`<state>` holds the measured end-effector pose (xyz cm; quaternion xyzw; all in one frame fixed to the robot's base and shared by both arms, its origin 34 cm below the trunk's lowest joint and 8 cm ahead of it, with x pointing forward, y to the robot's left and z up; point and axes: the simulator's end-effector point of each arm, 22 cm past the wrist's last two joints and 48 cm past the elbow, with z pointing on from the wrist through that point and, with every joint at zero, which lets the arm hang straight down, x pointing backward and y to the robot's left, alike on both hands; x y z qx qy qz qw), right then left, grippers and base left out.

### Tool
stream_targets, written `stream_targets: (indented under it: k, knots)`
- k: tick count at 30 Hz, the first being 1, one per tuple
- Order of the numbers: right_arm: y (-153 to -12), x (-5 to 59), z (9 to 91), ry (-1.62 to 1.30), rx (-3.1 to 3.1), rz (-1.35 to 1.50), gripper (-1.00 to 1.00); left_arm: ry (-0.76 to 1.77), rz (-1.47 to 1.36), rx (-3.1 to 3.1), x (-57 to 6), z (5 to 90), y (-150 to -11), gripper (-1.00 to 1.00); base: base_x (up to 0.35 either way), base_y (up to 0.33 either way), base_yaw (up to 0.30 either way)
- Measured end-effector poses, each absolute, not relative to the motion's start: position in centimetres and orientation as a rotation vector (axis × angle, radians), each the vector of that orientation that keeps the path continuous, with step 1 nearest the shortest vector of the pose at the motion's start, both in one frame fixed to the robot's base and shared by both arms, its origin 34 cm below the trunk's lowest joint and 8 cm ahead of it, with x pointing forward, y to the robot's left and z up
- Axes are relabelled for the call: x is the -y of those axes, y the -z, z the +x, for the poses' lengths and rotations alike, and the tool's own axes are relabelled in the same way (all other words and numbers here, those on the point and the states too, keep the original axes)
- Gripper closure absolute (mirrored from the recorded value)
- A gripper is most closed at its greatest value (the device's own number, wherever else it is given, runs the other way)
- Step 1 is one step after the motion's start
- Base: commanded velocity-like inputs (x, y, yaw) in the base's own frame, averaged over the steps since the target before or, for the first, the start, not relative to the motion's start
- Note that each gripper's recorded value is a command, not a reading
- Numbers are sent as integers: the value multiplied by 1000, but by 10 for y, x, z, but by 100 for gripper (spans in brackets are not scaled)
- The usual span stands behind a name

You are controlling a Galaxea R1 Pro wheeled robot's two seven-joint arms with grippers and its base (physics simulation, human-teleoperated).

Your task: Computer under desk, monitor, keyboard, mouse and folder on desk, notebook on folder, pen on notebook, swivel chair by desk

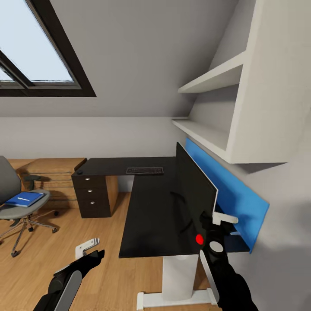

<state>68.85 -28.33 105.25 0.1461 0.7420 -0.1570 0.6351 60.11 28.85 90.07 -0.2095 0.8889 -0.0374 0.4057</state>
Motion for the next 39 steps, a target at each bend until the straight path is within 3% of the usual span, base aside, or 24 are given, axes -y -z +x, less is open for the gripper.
stream_targets:
  k: [26, 39]
  knots:
    - [-1036, 278, 689, 357, -1732, 312, -100, 87, -534, -2266, -289, 597, -890, -100, -332, 0, 0]
    - [-1020, 265, 689, 348, -1767, 279, -100, -143, -579, -2566, -312, 498, -735, -100, -334, 2, 0]
